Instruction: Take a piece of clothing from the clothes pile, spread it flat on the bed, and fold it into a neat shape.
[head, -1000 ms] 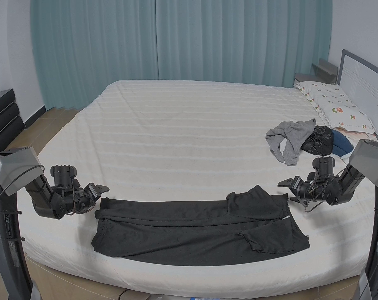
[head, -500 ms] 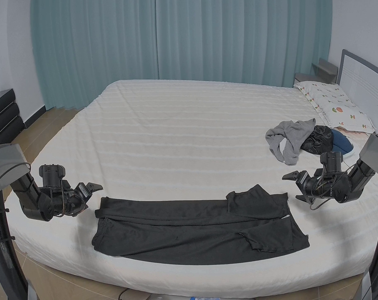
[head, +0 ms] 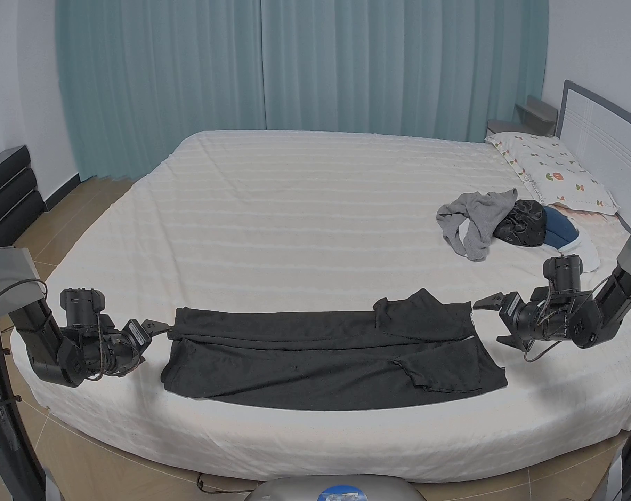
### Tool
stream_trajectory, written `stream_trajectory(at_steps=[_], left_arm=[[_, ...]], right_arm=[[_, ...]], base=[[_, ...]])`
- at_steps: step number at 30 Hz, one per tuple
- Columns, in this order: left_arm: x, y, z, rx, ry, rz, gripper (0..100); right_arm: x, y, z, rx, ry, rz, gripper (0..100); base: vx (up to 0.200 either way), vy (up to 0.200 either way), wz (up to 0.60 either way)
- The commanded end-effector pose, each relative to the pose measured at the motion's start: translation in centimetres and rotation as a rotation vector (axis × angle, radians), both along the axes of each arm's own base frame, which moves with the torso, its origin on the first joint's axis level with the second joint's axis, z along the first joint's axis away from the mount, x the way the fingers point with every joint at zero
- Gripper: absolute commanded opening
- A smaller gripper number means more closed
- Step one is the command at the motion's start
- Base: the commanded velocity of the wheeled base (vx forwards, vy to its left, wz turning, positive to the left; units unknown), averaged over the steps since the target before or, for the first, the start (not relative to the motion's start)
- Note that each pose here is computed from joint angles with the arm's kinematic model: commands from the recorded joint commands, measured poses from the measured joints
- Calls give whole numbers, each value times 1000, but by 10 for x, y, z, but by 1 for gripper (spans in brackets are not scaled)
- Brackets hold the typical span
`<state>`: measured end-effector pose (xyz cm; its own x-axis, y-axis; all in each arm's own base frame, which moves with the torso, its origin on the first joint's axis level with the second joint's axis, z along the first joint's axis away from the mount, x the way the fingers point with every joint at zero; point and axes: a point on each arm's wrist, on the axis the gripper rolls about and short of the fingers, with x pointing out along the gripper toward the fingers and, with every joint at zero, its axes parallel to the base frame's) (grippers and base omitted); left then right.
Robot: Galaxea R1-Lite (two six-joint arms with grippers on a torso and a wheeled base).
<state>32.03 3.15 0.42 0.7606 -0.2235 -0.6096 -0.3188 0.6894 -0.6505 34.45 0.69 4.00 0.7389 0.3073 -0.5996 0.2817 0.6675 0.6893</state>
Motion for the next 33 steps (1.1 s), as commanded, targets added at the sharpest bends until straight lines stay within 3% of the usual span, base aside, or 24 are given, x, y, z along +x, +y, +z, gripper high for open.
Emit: stream_trajectory(at_steps=[1, 15, 21, 22, 33], left_arm=[[1, -11, -4, 5, 11, -34, 100], [25, -36, -21, 109, -30, -195, 100], [28, -39, -29, 114, -24, -206, 100], [30, -38, -30, 117, -30, -202, 0], [21, -22, -31, 125, 3, -139, 0]], right_arm=[[-5, 2, -5, 1, 24, 8, 100], [-7, 4, -7, 3, 35, 16, 100], [-6, 5, -7, 4, 33, 19, 100], [-6, 4, -7, 4, 33, 18, 100], [-7, 4, -7, 7, 35, 21, 100]], base=[[0, 0, 0], [0, 0, 0], [0, 0, 0], [0, 0, 0], [0, 0, 0]])
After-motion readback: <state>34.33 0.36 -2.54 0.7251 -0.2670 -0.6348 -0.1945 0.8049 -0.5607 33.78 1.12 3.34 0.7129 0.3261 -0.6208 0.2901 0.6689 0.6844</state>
